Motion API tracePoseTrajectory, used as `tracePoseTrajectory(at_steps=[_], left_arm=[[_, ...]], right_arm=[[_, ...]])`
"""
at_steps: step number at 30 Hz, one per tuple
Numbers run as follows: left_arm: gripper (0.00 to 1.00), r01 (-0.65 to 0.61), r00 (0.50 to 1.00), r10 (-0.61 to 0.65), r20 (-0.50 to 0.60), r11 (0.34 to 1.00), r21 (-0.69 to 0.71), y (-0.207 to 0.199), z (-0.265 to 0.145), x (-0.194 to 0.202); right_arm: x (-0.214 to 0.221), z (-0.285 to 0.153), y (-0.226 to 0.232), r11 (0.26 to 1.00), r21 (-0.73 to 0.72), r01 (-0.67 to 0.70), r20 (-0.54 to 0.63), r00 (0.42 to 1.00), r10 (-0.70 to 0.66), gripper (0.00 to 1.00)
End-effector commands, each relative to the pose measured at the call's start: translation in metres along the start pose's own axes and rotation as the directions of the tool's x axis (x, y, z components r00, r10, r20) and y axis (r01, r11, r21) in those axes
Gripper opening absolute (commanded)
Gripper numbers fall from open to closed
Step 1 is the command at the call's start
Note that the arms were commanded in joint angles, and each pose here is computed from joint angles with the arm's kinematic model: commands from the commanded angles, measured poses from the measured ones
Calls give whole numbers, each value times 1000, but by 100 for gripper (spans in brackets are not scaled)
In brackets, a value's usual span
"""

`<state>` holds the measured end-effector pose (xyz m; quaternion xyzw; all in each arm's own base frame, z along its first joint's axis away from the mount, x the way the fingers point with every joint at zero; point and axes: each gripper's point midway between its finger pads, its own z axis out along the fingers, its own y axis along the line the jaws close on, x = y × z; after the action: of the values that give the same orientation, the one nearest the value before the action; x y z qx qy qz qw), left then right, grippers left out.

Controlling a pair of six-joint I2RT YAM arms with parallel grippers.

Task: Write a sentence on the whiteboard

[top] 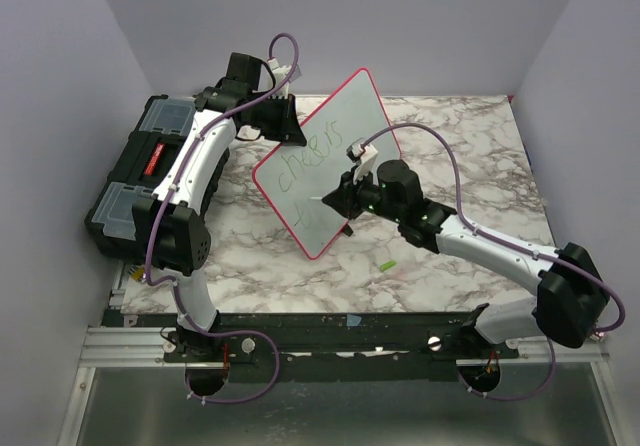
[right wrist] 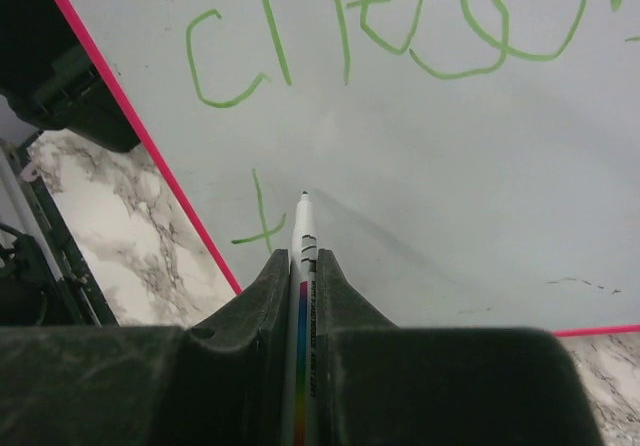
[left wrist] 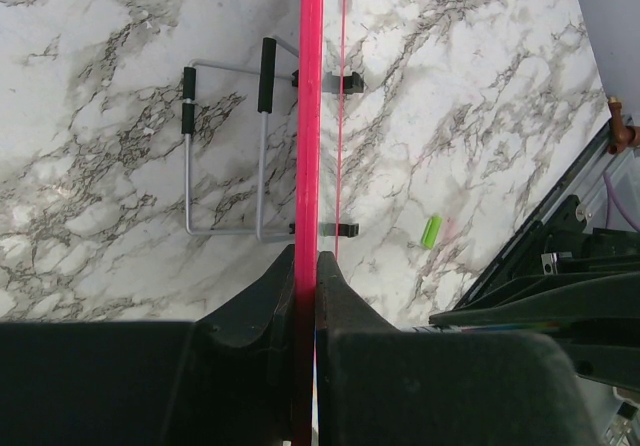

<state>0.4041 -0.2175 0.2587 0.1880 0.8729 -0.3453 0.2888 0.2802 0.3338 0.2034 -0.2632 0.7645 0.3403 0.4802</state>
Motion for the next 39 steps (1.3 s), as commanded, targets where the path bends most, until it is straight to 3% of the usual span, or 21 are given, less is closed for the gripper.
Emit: tracePoseTrajectory(at_steps=[1,14,39], left_arm=[[0,-71,996,74,52,996,-55,15,-3,-15],[0,-68,996,71,55,996,-54,15,-5,-15],[0,-65,996,68,56,996,-56,16,-4,-15]], right_arm=[[-11,5,-1,1000,6,-21,53,998,21,1],[12,19,-7,999,11,-35,-4,999,35,1],[55,7,-21,996,74,-41,-100,994,49,1]])
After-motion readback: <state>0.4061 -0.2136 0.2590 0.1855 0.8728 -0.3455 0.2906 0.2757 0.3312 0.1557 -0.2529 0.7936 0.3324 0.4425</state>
